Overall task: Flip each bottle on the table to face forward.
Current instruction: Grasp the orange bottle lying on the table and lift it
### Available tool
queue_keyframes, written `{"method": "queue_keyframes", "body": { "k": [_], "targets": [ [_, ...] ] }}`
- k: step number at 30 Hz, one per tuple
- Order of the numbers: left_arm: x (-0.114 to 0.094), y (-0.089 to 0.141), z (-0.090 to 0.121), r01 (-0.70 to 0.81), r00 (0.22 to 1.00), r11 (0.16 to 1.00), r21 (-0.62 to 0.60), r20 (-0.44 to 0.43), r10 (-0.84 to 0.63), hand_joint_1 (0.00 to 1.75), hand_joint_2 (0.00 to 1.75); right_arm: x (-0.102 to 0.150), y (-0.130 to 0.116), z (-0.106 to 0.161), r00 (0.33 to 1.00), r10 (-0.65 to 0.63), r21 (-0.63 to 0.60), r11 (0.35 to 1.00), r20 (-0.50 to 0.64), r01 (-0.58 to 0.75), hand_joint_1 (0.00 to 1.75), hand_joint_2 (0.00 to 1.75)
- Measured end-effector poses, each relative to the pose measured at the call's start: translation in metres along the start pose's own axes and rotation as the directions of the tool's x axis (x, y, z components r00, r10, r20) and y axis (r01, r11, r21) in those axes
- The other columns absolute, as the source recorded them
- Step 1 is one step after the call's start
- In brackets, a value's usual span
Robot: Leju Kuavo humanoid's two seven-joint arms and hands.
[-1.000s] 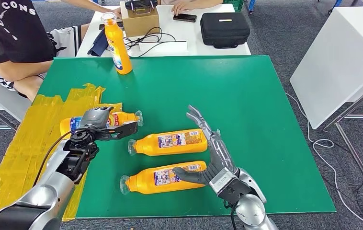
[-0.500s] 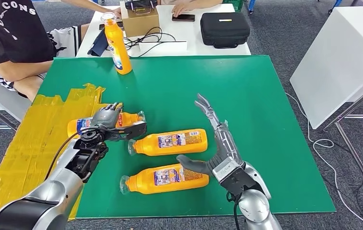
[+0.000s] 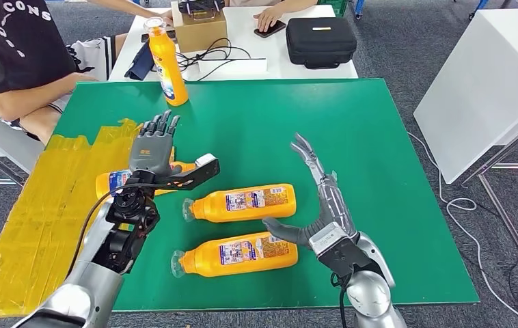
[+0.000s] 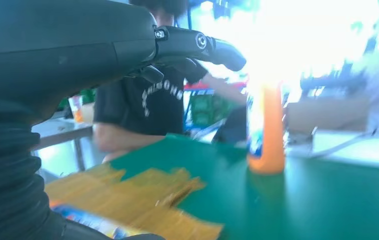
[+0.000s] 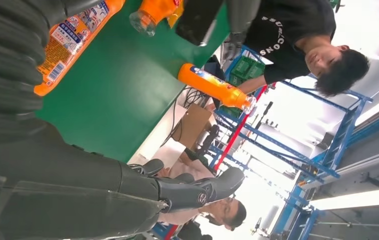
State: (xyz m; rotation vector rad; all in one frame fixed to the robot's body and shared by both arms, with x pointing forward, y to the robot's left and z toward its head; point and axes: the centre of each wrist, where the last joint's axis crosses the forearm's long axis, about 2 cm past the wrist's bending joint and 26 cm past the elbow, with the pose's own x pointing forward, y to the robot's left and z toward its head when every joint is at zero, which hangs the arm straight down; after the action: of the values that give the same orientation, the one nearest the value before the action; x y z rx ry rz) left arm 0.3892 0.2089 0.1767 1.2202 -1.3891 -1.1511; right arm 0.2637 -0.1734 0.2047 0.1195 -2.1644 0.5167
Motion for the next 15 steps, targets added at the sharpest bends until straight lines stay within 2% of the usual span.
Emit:
{"method": "queue_keyframes", "body": {
  "k": [7,10,12,13,15],
  "targets": [
    [0.006,0.018,0.01,-0.046,0.999,0.991,0.129,0.035,0.041,0.0,1.75,0.0,0.0,0.001,1.0,0.005,-0.007,1.0,-0.001,-0.005,0.0,1.75],
    [0.009,0.032,0.02,-0.189,0.979,0.959,0.212,0.113,0.168,0.0,1.75,0.001,-0.003,0.001,0.998,0.067,-0.028,0.997,-0.013,-0.067,0.0,1.75],
    [0.01,0.039,0.03,-0.377,0.918,0.901,0.213,0.218,0.332,0.0,1.75,0.001,-0.006,0.0,0.979,0.197,-0.058,0.978,-0.049,-0.2,0.0,1.75],
    [0.01,0.04,0.036,-0.483,0.861,0.855,0.188,0.281,0.424,0.0,1.75,0.001,-0.008,0.0,0.957,0.282,-0.069,0.956,-0.075,-0.287,0.0,1.75],
    [0.013,0.037,0.048,-0.688,0.683,0.722,0.074,0.405,0.608,0.0,1.75,0.001,-0.011,-0.002,0.888,0.441,-0.063,0.89,-0.13,-0.451,0.0,1.75]
  ]
}}
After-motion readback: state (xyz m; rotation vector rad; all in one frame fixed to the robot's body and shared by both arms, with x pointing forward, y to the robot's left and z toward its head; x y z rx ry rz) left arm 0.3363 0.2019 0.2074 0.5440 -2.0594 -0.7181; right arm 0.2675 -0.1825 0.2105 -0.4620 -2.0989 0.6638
